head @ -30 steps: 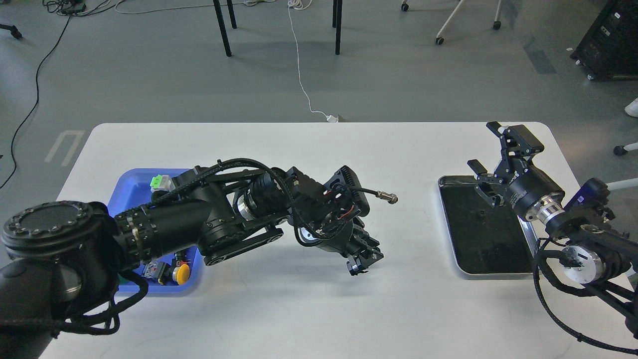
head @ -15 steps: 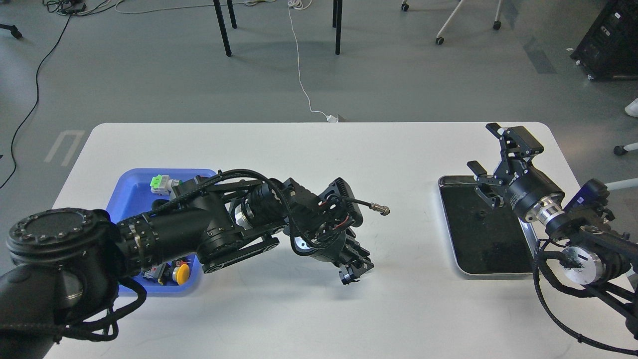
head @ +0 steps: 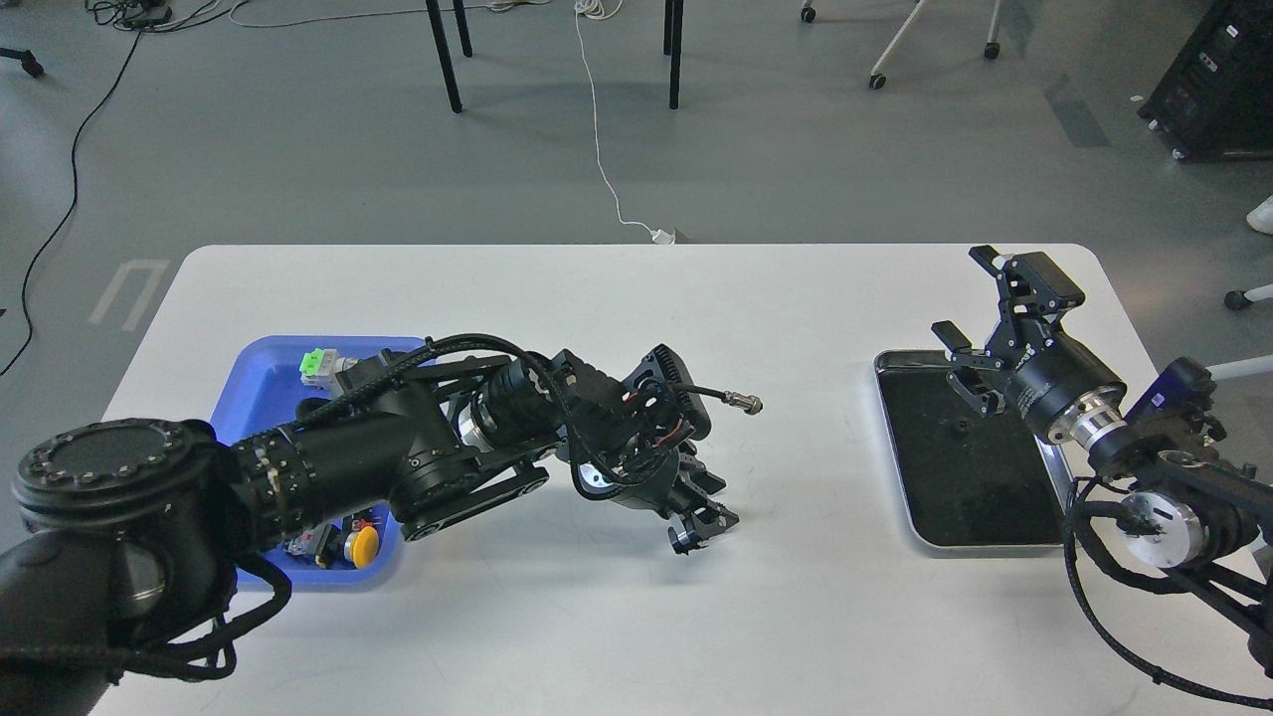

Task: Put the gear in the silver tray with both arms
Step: 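Release the gear on the table and pull the left arm back, then reach the right gripper down to the black gear and grasp it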

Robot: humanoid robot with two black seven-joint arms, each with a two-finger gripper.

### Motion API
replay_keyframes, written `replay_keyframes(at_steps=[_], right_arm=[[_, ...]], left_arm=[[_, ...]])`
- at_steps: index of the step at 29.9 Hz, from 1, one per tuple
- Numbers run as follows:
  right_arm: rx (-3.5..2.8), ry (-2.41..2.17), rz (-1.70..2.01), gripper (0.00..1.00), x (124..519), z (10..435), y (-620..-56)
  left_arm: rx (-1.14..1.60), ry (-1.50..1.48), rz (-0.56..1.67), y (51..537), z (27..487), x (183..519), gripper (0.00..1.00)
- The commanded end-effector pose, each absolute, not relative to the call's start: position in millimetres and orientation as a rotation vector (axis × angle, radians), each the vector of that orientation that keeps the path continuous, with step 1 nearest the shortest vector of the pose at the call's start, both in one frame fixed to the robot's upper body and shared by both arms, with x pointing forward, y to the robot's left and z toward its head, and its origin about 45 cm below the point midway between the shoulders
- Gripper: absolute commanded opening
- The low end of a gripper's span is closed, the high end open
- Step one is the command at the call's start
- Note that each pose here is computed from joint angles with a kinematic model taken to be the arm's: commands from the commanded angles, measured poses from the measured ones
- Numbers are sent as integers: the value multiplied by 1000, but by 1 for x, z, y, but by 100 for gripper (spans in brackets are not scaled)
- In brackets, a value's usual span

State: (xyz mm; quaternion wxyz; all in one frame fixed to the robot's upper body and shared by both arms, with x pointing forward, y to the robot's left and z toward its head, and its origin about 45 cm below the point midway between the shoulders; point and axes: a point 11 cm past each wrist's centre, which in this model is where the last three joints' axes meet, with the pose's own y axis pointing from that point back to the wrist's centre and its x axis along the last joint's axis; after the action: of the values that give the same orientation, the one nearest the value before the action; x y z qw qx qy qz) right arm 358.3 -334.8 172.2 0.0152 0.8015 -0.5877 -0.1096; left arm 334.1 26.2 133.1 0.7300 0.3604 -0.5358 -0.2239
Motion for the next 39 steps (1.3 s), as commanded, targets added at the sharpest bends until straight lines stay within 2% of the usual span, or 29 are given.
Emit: replay_keyframes(at_steps=[1,5,8,12,17,22,29,34,39], right_arm=[[2504,-1824,-333,96,360,176,-335],[2526,-1765,-233,97,362,194,-340],[2561,-1593,-18,97,366,214,-330],[2520,-1223,359,97,372,231,-312],[2329,-708,754,98,379,247,-292],[2153,-328,948,98,387,264,-269],[1961,201,1101,98,383,274,-197],[1878,453,1126,98,366,250,-158],[1802,588,1117,98,359,222,-142]], left_arm=[[791,-1224,-414,43,153,354,84],[643,-1040,-47,80,217,397,92],[462,-804,215,119,249,413,95],[197,-416,539,195,263,412,97],[-141,-135,917,287,271,409,97],[-249,-28,1069,335,244,378,97],[-372,51,1156,350,231,353,98],[-372,48,1162,351,232,352,98],[-377,46,1157,349,233,352,98]])
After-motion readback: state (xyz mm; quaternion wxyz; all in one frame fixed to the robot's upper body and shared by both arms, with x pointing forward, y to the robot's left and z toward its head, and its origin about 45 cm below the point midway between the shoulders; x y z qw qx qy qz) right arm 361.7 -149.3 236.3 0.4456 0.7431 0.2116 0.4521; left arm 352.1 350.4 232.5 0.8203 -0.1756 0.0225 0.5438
